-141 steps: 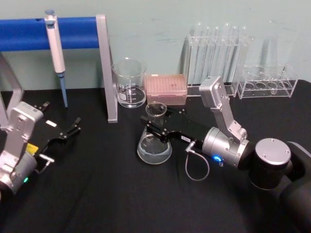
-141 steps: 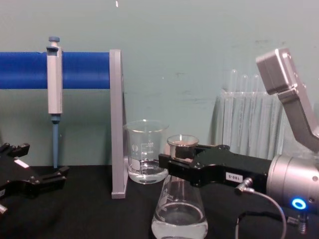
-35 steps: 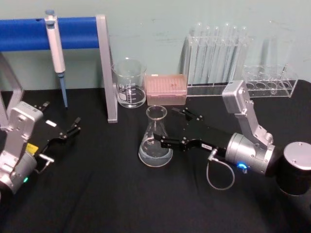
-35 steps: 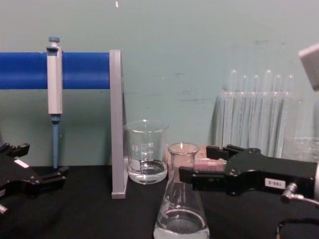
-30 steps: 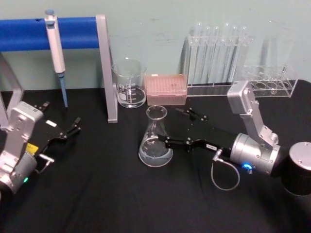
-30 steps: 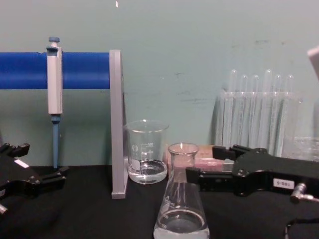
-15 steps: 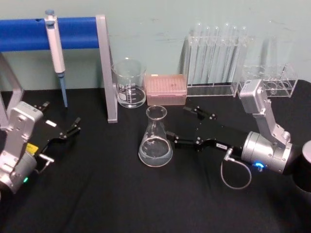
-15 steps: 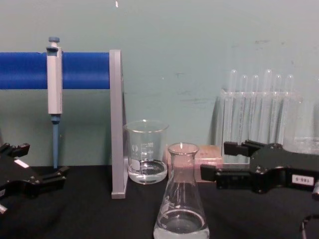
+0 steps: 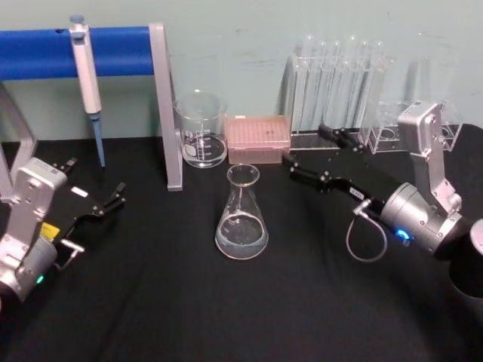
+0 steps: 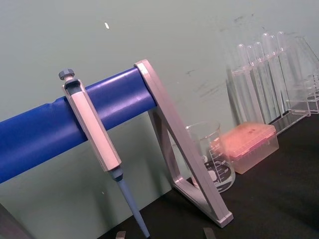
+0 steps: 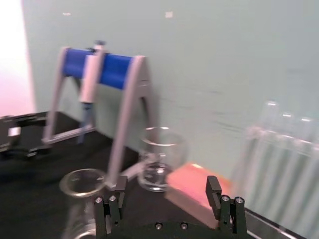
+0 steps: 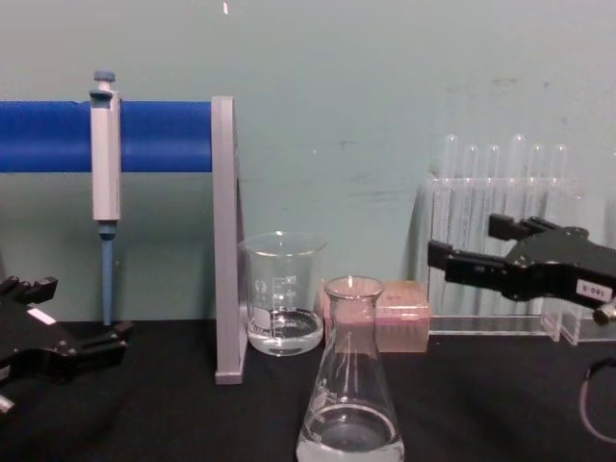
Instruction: Grasp the erlenmeyer flask with one hand, shake it three times, then place it back.
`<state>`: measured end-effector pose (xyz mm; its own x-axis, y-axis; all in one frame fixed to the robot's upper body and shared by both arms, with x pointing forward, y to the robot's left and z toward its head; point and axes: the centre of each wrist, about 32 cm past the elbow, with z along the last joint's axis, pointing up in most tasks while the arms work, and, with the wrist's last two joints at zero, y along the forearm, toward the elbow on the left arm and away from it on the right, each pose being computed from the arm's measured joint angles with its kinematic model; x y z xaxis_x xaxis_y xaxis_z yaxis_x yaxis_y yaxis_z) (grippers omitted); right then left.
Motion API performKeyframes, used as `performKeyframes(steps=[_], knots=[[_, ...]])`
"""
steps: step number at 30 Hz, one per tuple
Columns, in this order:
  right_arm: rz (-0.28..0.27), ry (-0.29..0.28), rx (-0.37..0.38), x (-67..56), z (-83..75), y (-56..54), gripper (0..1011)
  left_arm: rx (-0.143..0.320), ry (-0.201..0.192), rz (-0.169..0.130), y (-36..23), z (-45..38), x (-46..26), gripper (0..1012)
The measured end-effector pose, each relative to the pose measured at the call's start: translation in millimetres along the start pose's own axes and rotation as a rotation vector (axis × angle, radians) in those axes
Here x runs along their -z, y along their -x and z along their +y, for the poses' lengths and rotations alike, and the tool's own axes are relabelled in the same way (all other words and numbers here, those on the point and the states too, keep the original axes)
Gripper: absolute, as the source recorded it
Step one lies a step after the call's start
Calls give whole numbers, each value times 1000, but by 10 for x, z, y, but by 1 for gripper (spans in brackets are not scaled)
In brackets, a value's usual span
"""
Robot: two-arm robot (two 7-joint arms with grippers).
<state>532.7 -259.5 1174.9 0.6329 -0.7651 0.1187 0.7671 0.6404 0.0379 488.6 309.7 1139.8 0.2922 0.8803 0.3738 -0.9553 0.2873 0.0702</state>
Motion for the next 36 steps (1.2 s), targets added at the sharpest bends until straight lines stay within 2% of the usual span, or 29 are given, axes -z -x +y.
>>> performKeyframes(steps=[7,13,23,30,36], knots=[[-2,14,131,104,67,91,1000,0,0,0,0,0,0,1001],[8,64,216,310,131,183,1000,0,0,0,0,0,0,1001],[28,142,256,579,137,236,1000,0,0,0,0,0,0,1001],[45,170,266,641,134,241,1000,0,0,0,0,0,0,1001],[46,176,265,649,135,243,1000,0,0,0,0,0,0,1001]])
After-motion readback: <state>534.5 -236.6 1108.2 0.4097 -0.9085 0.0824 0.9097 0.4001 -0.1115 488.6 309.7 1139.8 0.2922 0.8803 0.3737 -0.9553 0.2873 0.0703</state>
